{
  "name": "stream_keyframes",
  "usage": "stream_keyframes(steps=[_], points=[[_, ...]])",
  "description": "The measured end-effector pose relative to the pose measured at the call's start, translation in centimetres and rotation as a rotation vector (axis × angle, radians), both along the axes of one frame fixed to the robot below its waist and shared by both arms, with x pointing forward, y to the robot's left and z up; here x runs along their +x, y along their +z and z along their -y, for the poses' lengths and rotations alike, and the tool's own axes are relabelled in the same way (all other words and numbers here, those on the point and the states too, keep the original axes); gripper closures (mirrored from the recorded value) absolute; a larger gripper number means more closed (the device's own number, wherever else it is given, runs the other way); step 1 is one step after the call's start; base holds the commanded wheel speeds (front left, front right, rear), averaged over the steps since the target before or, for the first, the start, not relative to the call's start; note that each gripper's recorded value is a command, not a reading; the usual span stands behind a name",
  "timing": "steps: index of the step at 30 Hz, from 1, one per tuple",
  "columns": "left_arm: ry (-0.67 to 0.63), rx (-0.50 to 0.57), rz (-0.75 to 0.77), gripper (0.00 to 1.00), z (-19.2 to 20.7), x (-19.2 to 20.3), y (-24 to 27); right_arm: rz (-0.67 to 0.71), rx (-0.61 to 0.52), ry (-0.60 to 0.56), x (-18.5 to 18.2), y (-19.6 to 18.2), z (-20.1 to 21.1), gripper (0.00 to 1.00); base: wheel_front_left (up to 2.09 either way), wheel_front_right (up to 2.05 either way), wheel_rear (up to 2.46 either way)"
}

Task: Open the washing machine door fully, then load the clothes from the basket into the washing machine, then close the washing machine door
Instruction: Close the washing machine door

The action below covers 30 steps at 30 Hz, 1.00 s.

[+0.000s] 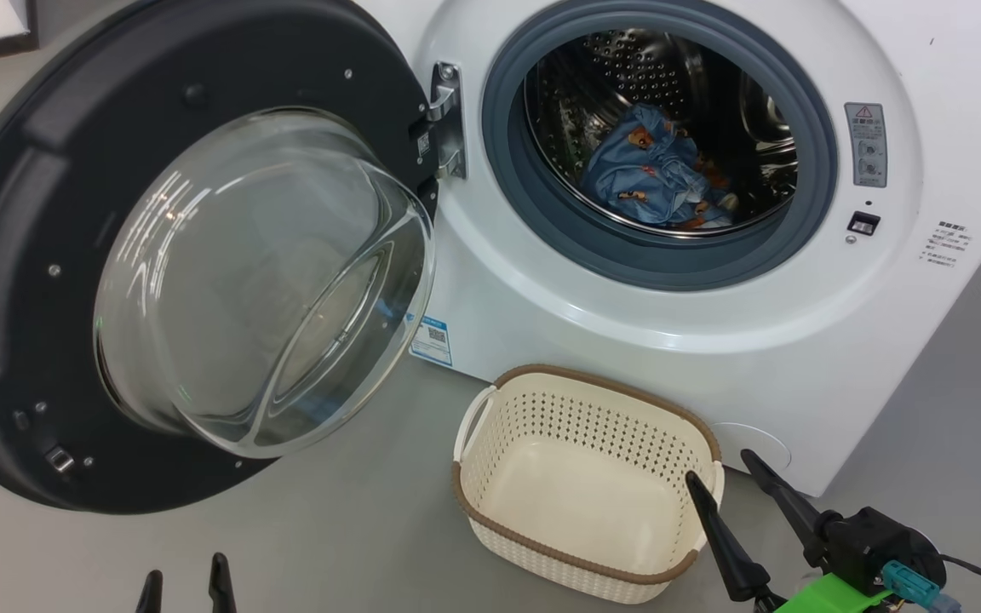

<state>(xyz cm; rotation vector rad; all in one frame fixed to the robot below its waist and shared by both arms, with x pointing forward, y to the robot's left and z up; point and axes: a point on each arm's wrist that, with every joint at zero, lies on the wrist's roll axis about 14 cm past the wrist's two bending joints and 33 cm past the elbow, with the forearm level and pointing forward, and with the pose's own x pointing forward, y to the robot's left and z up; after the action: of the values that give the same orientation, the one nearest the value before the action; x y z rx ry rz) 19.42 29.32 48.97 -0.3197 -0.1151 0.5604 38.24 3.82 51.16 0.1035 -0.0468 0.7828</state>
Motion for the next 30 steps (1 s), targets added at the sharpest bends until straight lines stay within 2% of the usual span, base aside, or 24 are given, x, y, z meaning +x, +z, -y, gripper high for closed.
stream_keyframes(steps=[2,3,4,10,15,23,27,30], points=[[0.009,-0.002,-0.001,0.00,-0.2,-0.1,0.0,-0.004,-0.002,0.006,0.0,-0.2,-0.2,0.00,0.00,0.00,0.00],[0.023,-0.009,0.002,0.56,-0.5,-0.3,0.0,-0.006,-0.004,0.008,0.0,-0.3,-0.2,0.00,0.00,0.00,0.00],[0.044,-0.018,0.005,1.00,-0.9,-0.6,0.0,-0.007,-0.005,0.010,0.0,-0.3,-0.2,0.00,0.00,0.00,0.00],[0.193,-0.083,0.027,1.00,-4.6,-3.3,-0.6,-0.009,-0.005,0.014,0.0,-0.4,-0.4,0.00,0.00,0.00,0.00],[0.404,-0.163,0.063,1.00,-9.8,-8.1,-1.9,-0.011,0.002,0.006,-0.1,-0.3,-0.3,0.00,0.00,0.00,0.00],[0.633,-0.187,0.242,1.00,-18.9,-11.9,1.0,-0.018,0.020,-0.025,-0.2,-0.1,0.3,0.00,0.00,0.00,0.00],[0.674,-0.223,0.360,1.00,-23.7,-12.2,4.8,-0.034,0.016,-0.047,-0.3,-0.7,1.1,0.00,0.00,0.00,0.00],[0.670,-0.342,0.478,1.00,-25.9,-10.9,6.2,-0.040,0.015,-0.057,-0.3,-0.9,1.5,0.00,0.00,0.00,0.00]])
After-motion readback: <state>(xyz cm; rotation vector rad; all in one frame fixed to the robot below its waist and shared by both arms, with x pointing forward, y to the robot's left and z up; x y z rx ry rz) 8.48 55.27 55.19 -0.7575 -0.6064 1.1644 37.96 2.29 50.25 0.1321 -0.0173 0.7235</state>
